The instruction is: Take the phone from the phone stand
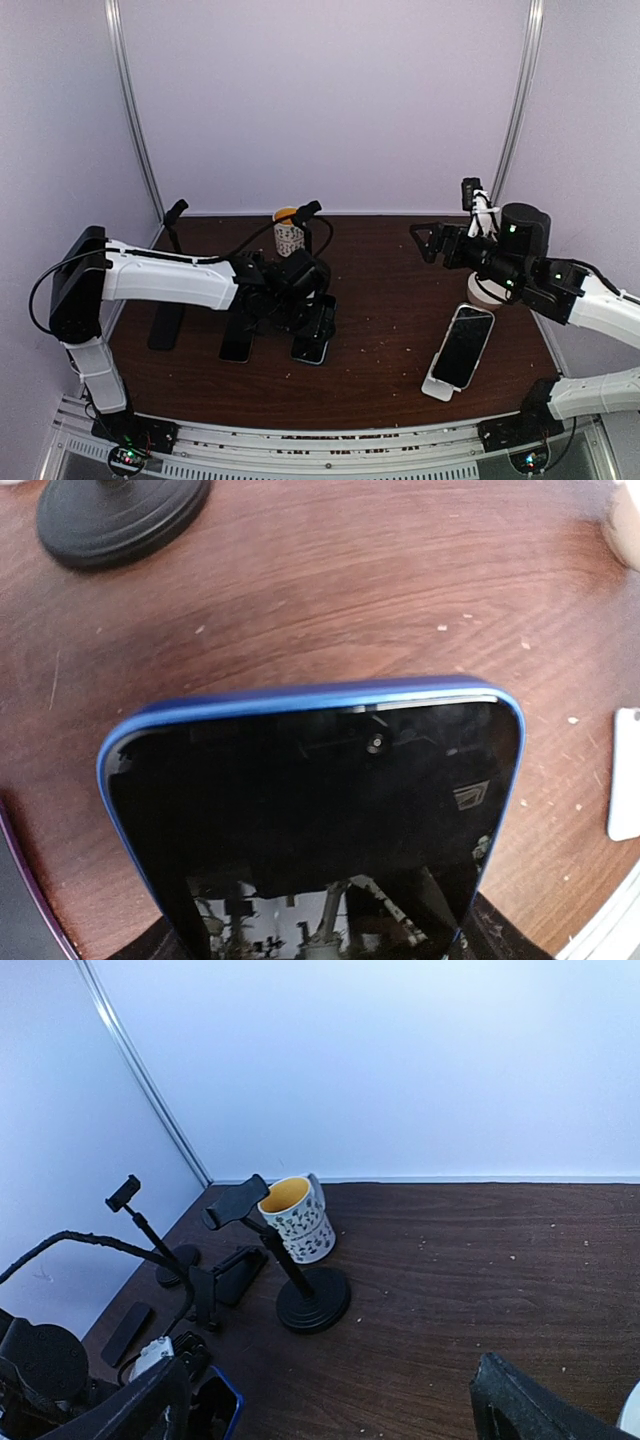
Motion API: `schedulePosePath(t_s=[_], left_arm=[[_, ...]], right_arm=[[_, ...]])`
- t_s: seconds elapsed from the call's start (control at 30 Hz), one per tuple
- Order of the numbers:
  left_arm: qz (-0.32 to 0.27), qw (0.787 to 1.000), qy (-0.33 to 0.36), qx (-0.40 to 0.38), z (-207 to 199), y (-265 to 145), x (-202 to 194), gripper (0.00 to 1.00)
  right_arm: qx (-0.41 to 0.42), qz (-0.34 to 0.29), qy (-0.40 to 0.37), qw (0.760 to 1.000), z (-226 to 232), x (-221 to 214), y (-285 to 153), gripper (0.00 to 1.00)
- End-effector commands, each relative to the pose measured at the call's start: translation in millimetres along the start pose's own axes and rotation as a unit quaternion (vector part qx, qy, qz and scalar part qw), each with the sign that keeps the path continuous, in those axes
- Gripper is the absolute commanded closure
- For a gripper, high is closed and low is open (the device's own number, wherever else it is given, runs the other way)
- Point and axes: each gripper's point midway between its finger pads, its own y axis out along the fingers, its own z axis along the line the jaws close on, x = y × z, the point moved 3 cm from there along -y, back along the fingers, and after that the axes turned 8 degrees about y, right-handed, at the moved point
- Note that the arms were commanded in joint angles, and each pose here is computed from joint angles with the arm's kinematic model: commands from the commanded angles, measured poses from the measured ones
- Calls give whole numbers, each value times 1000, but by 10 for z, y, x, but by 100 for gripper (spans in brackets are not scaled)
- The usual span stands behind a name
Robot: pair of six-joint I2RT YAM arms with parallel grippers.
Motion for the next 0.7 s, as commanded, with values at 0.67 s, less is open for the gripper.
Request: schedulePosePath(t_s=[0.67], left_arm=[[60,992,-92,57,303,424,-35,59]], right_arm=[[-64,-72,-10,995,-359,98,-320,0]])
